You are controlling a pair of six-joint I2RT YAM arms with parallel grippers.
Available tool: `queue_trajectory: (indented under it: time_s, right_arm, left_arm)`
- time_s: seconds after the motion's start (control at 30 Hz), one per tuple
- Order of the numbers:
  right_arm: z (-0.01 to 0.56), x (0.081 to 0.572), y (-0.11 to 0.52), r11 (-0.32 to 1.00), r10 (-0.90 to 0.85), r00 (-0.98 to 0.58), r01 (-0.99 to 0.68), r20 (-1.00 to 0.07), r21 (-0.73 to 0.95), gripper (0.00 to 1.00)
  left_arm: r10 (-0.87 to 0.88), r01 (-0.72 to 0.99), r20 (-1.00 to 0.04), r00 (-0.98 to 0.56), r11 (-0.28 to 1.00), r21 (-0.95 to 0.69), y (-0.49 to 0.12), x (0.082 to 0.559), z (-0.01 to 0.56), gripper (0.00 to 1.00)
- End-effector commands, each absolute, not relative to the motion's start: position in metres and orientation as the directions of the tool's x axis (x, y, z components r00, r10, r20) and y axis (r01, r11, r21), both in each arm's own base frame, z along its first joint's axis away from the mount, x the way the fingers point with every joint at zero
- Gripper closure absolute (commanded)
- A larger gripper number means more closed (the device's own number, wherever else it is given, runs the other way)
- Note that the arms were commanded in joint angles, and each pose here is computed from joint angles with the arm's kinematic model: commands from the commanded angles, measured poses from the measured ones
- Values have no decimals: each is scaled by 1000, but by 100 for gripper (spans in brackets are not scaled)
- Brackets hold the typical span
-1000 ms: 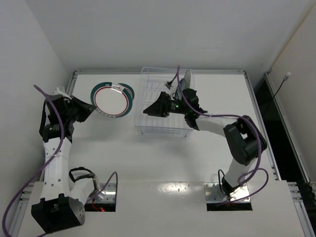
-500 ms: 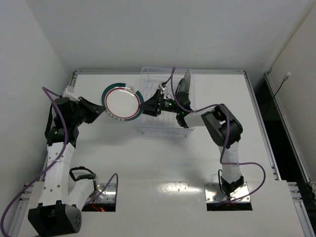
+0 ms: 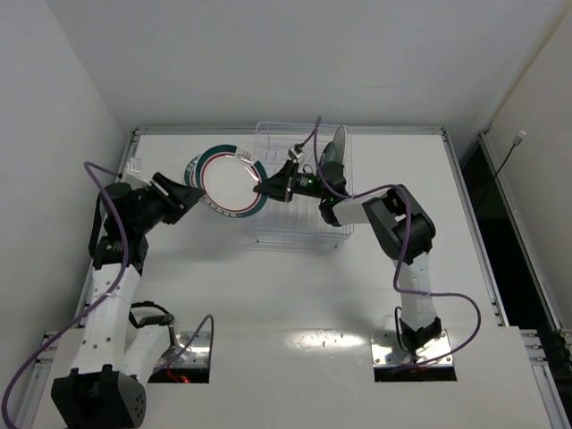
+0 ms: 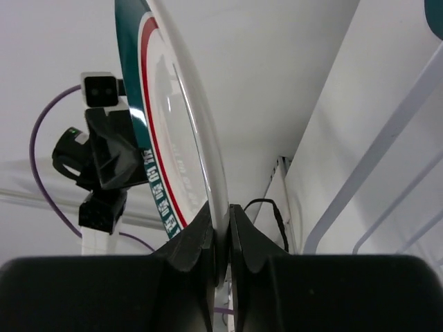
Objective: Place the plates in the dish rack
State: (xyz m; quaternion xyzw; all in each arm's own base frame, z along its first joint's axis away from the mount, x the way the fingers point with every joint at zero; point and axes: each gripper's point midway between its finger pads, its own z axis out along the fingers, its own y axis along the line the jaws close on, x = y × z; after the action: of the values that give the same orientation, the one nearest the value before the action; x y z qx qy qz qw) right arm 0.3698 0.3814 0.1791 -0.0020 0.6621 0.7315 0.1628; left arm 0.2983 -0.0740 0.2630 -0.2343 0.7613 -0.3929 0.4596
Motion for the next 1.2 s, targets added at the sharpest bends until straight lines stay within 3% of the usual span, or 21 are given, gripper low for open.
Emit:
queue_trajectory:
  time_s: [0.0,0.03,0.07,0.1,0.13,0.17,0.2,0.23,0.37,0.4,0.5,0.7,0.9,1.17]
  right_arm:
    - [286,357,360,-193,330,-826,-533,-457,824,100]
    - [296,360,354,-140,355,-803,-552,-479,822,100]
    - [313,354,349,-130,382,-750,-622,-540,772,100]
    - [302,365,346,-33,373,-774,-562,-511,827,100]
    - [302,380,338,115,398,-664,-648,-633,753,100]
    - [261,385,329,315,331,-741,-497,-584,809,100]
    - [305,406,310,516,333,-527,-593,-782,619,100]
    - [309,410,298,626,294,-483,-555,-825,548,100]
    - [315,432,240,862,219,-425,-337,-878,379,100]
    - [297,436,214,925,189,-459,-213,-868,314,100]
    - [291,444,172,989,110,-463,-39,-879,144,100]
    - [292,465,143,992,48,-469,126,-882,-12,100]
    - [296,486,145,974,37,-468,215,-883,-73,100]
    - [256,512,148,943,-13,-506,281,-863,-180,100]
  left_arm:
    - [-713,61,-530,-460,570,-819,-79,298,271,55]
    - [-718,15,-525,-457,584,-811,-74,298,261,39]
    - [-719,-3,-532,-447,597,-803,-70,298,261,34]
    - [-720,-25,-539,-438,609,-793,-66,299,259,32]
    - [-720,-69,-533,-445,621,-781,-62,296,251,30]
    - [-714,-101,-573,-403,656,-748,-51,299,255,27]
    - [-713,-147,-575,-402,670,-728,-44,296,249,23]
    - [-710,-169,-588,-388,682,-711,-39,296,249,23]
    - [-687,-280,-641,-343,726,-629,-14,296,240,20]
    - [-679,-305,-660,-322,735,-606,-6,296,239,20]
    - [-661,-362,-681,-313,746,-558,7,295,230,20]
    - [-645,-452,-694,-319,747,-487,23,287,202,18]
    - [-619,-503,-717,-322,753,-424,35,277,178,13]
    - [-620,-496,-714,-325,755,-429,33,279,170,13]
